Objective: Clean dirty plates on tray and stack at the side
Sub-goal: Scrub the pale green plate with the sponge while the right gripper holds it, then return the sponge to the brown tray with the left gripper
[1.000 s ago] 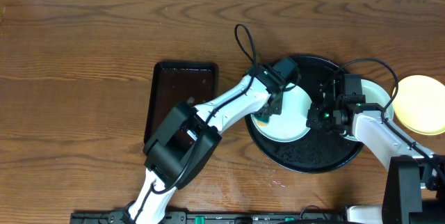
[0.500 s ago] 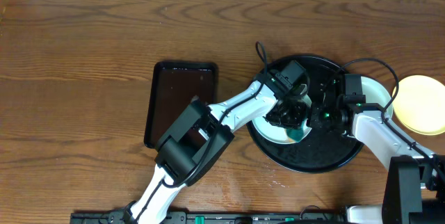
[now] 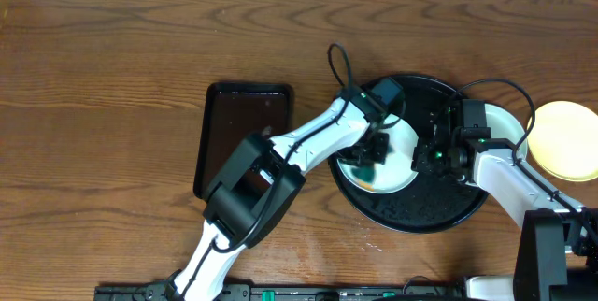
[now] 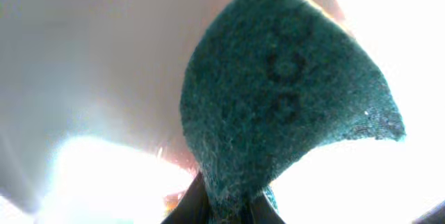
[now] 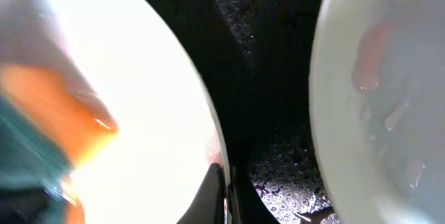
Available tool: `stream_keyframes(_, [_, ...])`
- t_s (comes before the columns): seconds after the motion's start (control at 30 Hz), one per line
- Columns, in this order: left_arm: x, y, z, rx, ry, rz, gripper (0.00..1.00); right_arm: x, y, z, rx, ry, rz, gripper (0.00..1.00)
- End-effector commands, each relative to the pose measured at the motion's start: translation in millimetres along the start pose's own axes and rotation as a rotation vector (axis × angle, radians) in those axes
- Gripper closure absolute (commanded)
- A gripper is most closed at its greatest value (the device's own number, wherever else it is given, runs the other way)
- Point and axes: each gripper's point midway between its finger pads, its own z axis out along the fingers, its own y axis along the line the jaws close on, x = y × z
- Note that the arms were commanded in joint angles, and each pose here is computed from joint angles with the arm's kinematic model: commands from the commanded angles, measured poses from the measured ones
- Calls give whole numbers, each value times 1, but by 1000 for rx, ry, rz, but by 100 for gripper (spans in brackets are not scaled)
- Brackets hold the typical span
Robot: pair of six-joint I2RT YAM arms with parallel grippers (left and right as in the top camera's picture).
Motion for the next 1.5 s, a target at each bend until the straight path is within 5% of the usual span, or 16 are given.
stream_keyframes(0.0, [-41,96,-15,-455,-204,-65,93,11,-13,9,57,36,6,99])
stream_keyframes(0.13, [-46,97,-33,-500,-227,-66,93,11,-13,9,57,36,6,99])
stream_keyframes(0.57, [-30,47,-115,-250,-261,-74,92,2,-11,9,46,0,-2,99])
stream_keyframes(0.83, [-13,122,-182,-364,-274,-190,92,-4,-7,3,37,-29,-15,99])
stream_keyframes(1.13, [9,207,-140,-306,-48,-370,92,-18,7,-55,75,-194,-85,99])
stream_keyframes(1.47, [9,227,-136,-173,-50,-394,59,-28,7,-108,267,-399,-172,99])
